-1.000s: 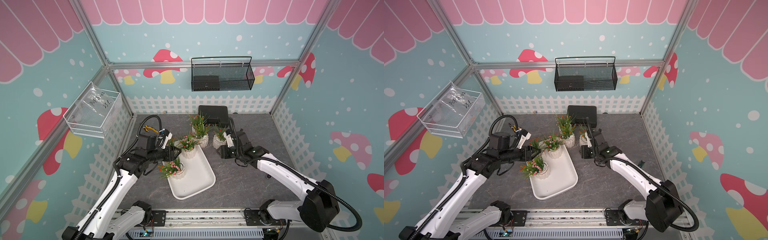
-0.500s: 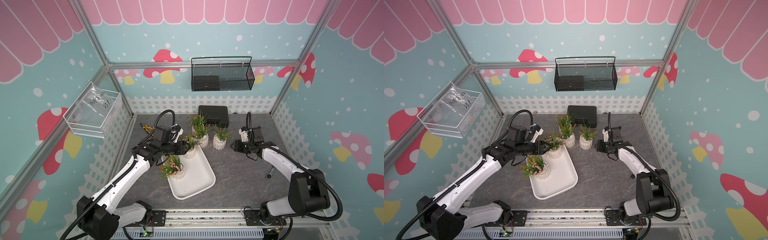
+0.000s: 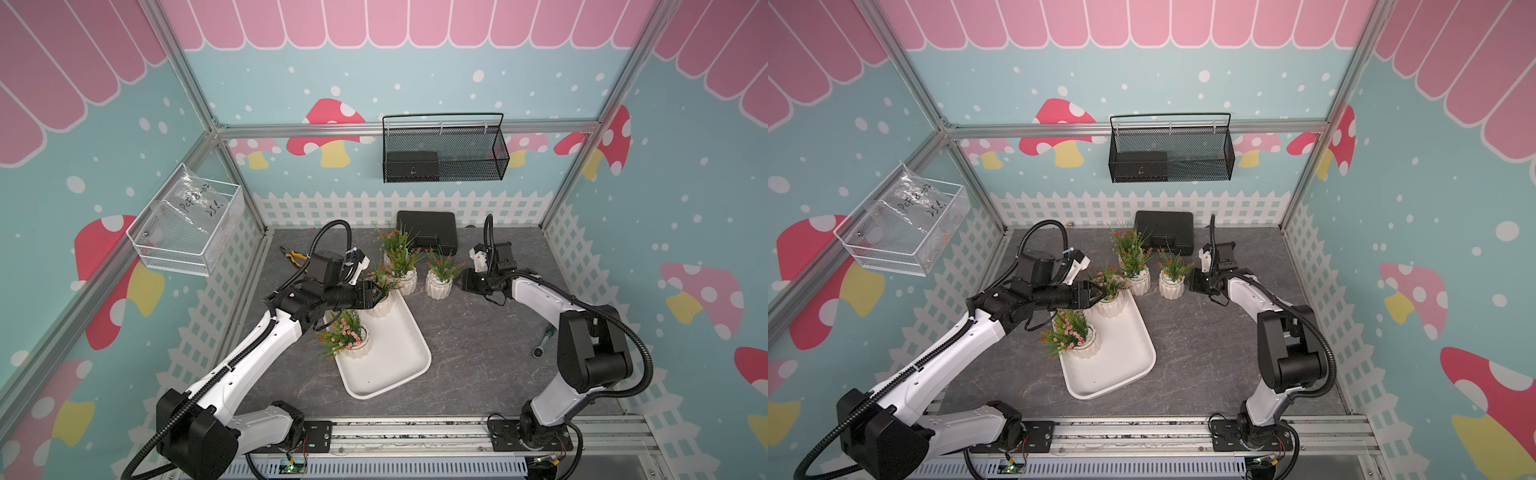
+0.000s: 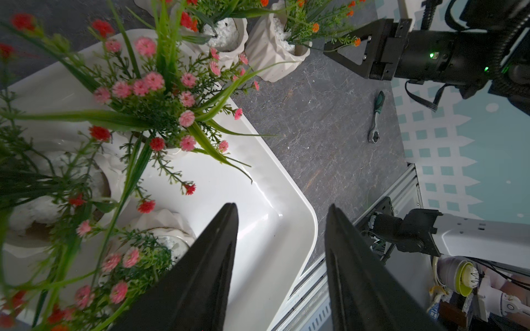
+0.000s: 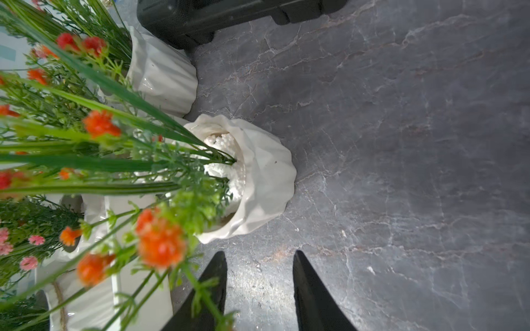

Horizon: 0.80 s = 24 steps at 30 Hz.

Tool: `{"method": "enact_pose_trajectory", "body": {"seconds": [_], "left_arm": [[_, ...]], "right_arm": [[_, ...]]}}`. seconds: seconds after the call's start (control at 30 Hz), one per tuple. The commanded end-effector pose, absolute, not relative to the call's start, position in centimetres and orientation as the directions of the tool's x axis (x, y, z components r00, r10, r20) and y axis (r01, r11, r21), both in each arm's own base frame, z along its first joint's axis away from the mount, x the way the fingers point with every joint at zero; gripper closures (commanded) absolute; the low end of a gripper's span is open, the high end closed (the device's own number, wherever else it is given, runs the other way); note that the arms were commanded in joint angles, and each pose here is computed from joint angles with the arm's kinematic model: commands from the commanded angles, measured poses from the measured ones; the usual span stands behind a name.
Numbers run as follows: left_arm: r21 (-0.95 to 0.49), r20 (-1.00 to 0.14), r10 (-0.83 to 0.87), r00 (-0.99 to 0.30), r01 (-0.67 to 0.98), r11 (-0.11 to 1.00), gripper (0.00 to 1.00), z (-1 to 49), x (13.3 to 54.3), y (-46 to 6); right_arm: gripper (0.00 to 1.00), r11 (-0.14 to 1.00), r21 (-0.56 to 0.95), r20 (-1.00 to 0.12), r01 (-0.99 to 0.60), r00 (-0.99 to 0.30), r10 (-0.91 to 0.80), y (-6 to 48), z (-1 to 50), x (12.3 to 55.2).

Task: Put the potted gypsophila into the storage box
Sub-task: Pick up the baby's breath potted plant from the center of the board.

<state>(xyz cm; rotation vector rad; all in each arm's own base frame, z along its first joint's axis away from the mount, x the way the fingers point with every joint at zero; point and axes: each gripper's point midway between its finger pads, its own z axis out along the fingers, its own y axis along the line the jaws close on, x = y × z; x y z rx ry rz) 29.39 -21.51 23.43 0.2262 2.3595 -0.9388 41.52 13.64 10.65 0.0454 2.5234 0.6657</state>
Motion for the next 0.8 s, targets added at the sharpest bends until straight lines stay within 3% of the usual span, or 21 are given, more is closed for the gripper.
{"method": "enact_pose_trajectory", "body": {"seconds": [0.0, 0.37, 0.77], "left_arm": [[-0.604, -0.594, -0.066, -0.802, 0.39, 0.695, 0.5, 24.0, 29.3, -22.1], [-0.598, -0.586, -0.073, -0.807, 0.37, 0.711, 0.5, 23.3, 29.6, -21.9], [-0.597, -0.568, -0.074, -0.82, 0.348, 0.723, 0.5, 22.7, 29.9, -21.7]], "right_arm": [[0.63, 0.87, 0.481, -0.493, -0.112, -0.855, 0.162, 14.0, 11.0, 42.9], [0.7, 0.872, 0.477, -0.473, -0.11, -0.868, 0.149, 14.5, 9.8, 44.8], [0.71, 0.908, 0.406, -0.457, -0.102, -0.884, 0.105, 15.1, 8.1, 46.4]]}}
